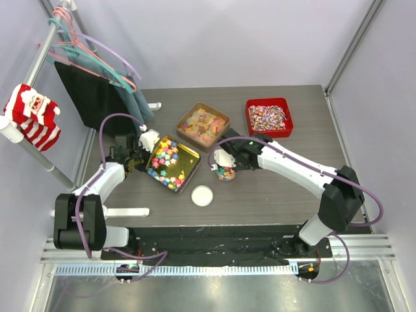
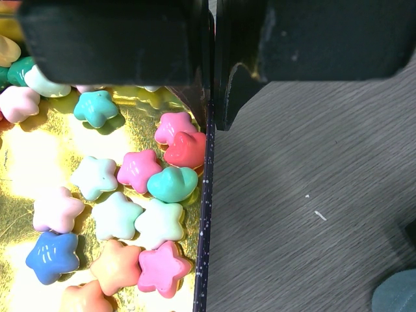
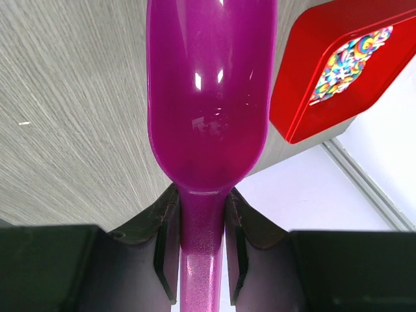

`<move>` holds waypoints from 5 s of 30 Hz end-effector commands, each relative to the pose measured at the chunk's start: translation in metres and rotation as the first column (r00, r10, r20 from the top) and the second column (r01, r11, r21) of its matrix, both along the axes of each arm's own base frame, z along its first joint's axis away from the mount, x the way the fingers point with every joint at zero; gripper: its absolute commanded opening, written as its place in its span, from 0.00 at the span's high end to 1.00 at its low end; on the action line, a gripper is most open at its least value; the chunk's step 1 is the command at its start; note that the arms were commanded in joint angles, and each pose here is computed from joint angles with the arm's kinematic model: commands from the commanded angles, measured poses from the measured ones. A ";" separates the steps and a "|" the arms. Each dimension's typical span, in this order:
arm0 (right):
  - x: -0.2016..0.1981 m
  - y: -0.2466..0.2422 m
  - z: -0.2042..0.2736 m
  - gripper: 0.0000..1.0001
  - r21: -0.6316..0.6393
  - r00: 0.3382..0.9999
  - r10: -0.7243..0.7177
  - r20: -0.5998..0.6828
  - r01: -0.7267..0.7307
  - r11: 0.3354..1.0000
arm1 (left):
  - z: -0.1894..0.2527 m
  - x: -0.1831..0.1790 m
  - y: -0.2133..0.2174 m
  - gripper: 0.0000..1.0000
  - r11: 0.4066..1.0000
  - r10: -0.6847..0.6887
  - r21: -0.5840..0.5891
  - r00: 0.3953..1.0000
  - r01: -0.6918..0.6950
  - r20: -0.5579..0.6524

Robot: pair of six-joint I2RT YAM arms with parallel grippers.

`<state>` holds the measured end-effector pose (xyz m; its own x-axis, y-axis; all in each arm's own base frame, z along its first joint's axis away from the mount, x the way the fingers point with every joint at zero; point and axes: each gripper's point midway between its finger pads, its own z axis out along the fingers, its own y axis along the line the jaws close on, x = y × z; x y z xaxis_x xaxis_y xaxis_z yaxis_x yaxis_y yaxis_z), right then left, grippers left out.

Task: Pack the candies
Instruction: Place the fake candies in the packing bottle, then scoop the fake candies from the storage box.

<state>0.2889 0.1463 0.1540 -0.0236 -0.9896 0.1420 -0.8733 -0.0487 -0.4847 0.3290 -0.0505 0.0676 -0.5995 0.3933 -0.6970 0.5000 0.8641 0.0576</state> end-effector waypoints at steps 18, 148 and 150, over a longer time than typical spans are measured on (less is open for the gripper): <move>0.047 0.068 0.022 0.99 0.328 0.969 -0.097 0.228 0.017 0.945 | 0.044 0.011 -0.025 1.00 0.988 -0.083 -0.117 0.983 0.103 0.166; -0.021 0.278 -0.060 0.99 0.400 0.960 0.271 -0.074 -0.220 0.890 | 0.058 0.015 -0.010 1.00 0.999 -0.029 -0.025 0.962 0.037 0.272; -0.017 0.286 -0.058 0.99 0.423 0.965 0.256 -0.059 -0.208 0.882 | 0.057 0.015 -0.010 1.00 0.999 -0.030 -0.025 0.963 0.039 0.269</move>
<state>0.2723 0.4143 0.1001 0.2263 -0.9449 -0.2366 -0.9004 -0.1102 -0.4210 0.3177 -0.0433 0.0772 -0.5433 0.4286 -0.7219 0.4894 0.8603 0.1424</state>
